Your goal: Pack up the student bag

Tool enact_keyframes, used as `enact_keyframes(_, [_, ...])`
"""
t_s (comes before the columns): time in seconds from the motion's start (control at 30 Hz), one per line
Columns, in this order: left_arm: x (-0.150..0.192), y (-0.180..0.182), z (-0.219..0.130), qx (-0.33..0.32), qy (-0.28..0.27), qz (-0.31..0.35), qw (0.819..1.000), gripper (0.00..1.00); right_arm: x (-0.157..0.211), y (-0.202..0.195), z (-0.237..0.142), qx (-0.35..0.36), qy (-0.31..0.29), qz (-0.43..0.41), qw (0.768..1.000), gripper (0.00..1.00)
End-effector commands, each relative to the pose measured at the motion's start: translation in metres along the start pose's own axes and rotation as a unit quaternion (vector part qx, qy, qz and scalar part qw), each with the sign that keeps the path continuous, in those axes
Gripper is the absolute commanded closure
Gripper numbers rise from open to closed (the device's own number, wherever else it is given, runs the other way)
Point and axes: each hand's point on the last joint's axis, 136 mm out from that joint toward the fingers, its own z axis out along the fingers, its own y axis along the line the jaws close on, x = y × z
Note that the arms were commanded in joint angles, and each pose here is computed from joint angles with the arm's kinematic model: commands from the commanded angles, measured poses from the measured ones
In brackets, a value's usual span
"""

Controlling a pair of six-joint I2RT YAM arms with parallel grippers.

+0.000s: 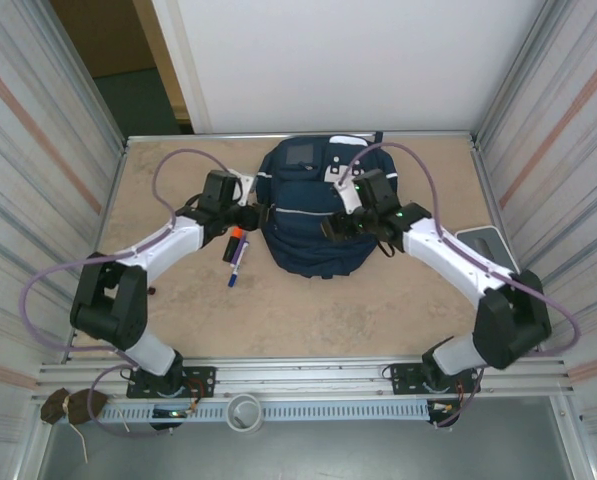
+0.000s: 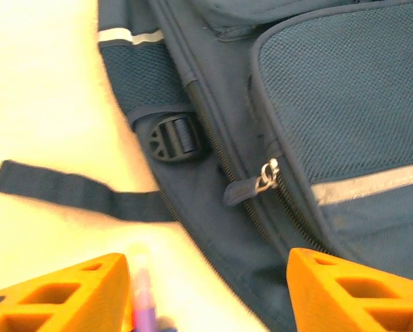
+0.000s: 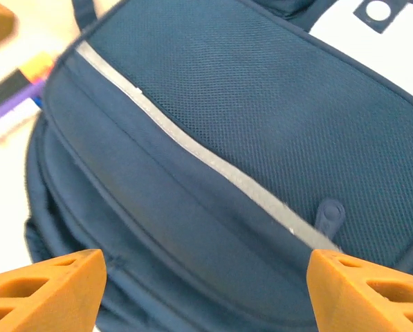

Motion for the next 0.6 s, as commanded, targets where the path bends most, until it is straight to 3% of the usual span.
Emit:
enact_keyframes(0.0, [0.004,0.012,-0.019,-0.020,-0.011,-0.028,0.999,0.29,-0.002,0.004,0.020,0.037,0.030,-0.123,0.991,0.22])
enact_keyframes(0.27, [0.046,0.024,-0.038,-0.048,0.004,-0.060,0.997,0.18,0.003,0.007,0.059,0.063,0.081,-0.193,0.976,0.27])
enact_keyframes(0.33, [0.058,0.026,-0.041,-0.052,0.012,-0.070,0.996,0.17,0.001,0.006,0.063,0.065,0.085,-0.196,0.975,0.34])
enact_keyframes(0.5, [0.082,0.026,-0.043,-0.051,0.030,-0.092,0.994,0.15,-0.017,0.008,0.057,0.062,0.068,-0.191,0.977,0.66])
enact_keyframes(0.57, [0.088,0.030,-0.038,-0.058,0.043,-0.096,0.993,0.14,-0.026,0.012,0.051,0.052,0.056,-0.182,0.980,0.73])
